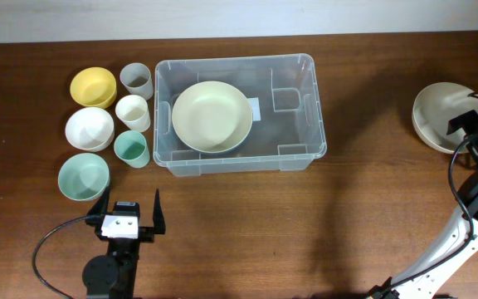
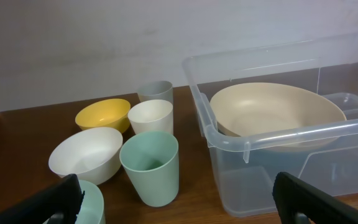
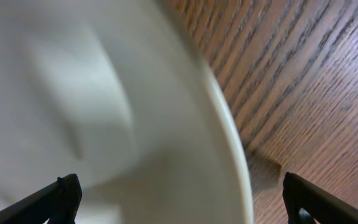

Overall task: Pack container
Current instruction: 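Grasp the rim of the far-right cream bowl with the right gripper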

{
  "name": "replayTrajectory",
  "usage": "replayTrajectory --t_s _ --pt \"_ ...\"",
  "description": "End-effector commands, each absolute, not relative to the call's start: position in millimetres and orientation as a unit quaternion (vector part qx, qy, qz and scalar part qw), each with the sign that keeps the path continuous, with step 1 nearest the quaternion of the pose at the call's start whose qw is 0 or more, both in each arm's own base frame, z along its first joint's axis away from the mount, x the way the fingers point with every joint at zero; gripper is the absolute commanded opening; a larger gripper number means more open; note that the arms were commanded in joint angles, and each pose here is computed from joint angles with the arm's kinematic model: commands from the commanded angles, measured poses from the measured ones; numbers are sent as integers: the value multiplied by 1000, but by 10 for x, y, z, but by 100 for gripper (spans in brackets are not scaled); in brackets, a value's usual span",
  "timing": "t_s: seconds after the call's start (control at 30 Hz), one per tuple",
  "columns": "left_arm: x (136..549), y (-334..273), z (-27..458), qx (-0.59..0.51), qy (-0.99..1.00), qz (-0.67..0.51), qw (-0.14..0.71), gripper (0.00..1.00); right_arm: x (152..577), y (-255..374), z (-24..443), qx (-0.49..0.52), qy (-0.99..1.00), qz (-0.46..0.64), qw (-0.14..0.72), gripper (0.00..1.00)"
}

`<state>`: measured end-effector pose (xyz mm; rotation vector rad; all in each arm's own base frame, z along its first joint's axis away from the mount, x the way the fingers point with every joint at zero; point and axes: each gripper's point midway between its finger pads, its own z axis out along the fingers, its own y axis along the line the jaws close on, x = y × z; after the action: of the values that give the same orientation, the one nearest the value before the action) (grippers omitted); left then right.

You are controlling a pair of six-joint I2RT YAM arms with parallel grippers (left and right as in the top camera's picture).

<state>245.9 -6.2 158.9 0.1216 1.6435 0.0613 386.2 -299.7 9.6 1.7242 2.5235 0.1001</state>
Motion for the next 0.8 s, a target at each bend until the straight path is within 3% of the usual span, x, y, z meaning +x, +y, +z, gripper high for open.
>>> replayTrajectory --t_s 0.0,0.07,0.1,0.13,0.23,0.37,0.4,0.6,0.77 --pt "2459 -69 1571 58 731 27 679 100 3869 -2961 35 558 828 36 36 99" --pt "2459 -70 1571 58 731 27 679 100 3873 -2964 35 558 828 36 37 96" --pt "2458 -69 1570 58 731 27 679 100 3873 -2964 35 558 828 36 37 88" --pt "2459 -69 1571 58 731 27 679 100 3873 -2964 35 558 828 36 37 71" --pt "2458 -69 1570 58 731 27 679 100 3873 -2964 35 558 828 36 37 48" --pt "2459 -70 1571 58 731 27 679 100 3868 -2960 35 558 828 36 36 8" --pt "2459 -69 1571 58 731 27 679 100 3867 -2958 35 558 828 36 36 4" --pt "2458 -70 1570 58 731 27 679 100 3890 -2912 50 558 828 52 35 3" --pt "2459 -69 1571 58 731 27 679 100 4148 -2801 347 551 819 142 76 3"
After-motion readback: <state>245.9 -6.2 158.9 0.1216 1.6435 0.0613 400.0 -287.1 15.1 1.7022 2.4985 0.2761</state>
